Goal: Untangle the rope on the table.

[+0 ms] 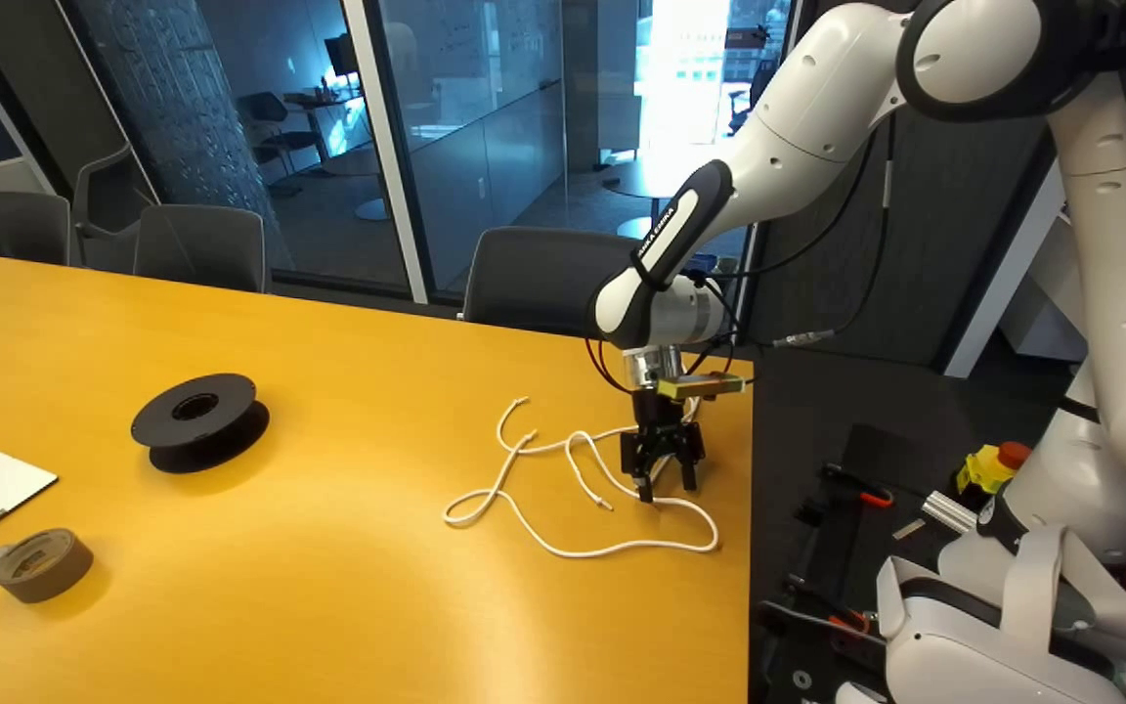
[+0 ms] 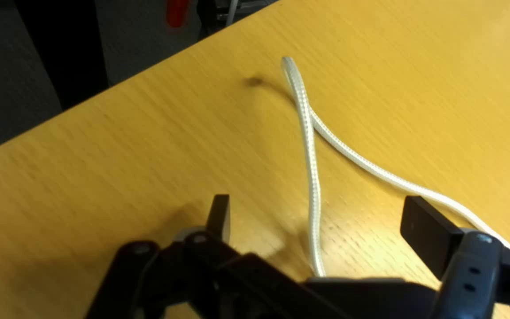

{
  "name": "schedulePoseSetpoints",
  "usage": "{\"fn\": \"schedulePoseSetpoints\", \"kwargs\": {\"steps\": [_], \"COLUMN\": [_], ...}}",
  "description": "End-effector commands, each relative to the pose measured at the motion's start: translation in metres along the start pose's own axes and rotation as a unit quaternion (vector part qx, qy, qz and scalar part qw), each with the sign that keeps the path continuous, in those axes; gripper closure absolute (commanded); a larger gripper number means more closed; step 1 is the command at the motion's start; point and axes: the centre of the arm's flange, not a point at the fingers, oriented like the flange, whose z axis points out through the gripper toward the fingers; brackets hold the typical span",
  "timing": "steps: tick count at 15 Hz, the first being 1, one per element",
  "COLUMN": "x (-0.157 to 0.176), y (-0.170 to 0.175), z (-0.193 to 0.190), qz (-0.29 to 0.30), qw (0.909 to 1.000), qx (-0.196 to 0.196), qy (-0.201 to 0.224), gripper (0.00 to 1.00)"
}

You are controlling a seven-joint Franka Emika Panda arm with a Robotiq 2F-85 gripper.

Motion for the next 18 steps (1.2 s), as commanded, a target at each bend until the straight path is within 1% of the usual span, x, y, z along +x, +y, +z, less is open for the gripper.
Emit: {"fn": "schedulePoseSetpoints", "kwargs": {"steps": [1,2,4,6,8,9,11,13,15,18], "x": [0.015,0.017,0.020,0.028,0.041,0.046,0.054,0.065,0.075,0.089], "y": [-0.008,-0.012,-0.022,-0.038,-0.057,-0.067,-0.093,-0.119,-0.143,-0.173], "z": [-0.019,-0.026,-0.039,-0.053,-0.064,-0.068,-0.077,-0.083,-0.085,-0.075], "qz": [0.000,-0.003,-0.014,-0.025,-0.037,-0.042,-0.055,-0.064,-0.059,-0.028], "qw": [0.9999,0.9997,0.9983,0.9944,0.9908,0.9884,0.9791,0.9718,0.9702,0.9721], "qx": [-0.007,-0.009,-0.024,-0.049,-0.068,-0.077,-0.099,-0.112,-0.108,-0.108], "qy": [0.015,0.022,0.051,0.091,0.111,0.124,0.169,0.197,0.209,0.206], "gripper": [0.00,0.00,0.00,0.00,0.00,0.00,0.00,0.00,0.00,0.00]}}
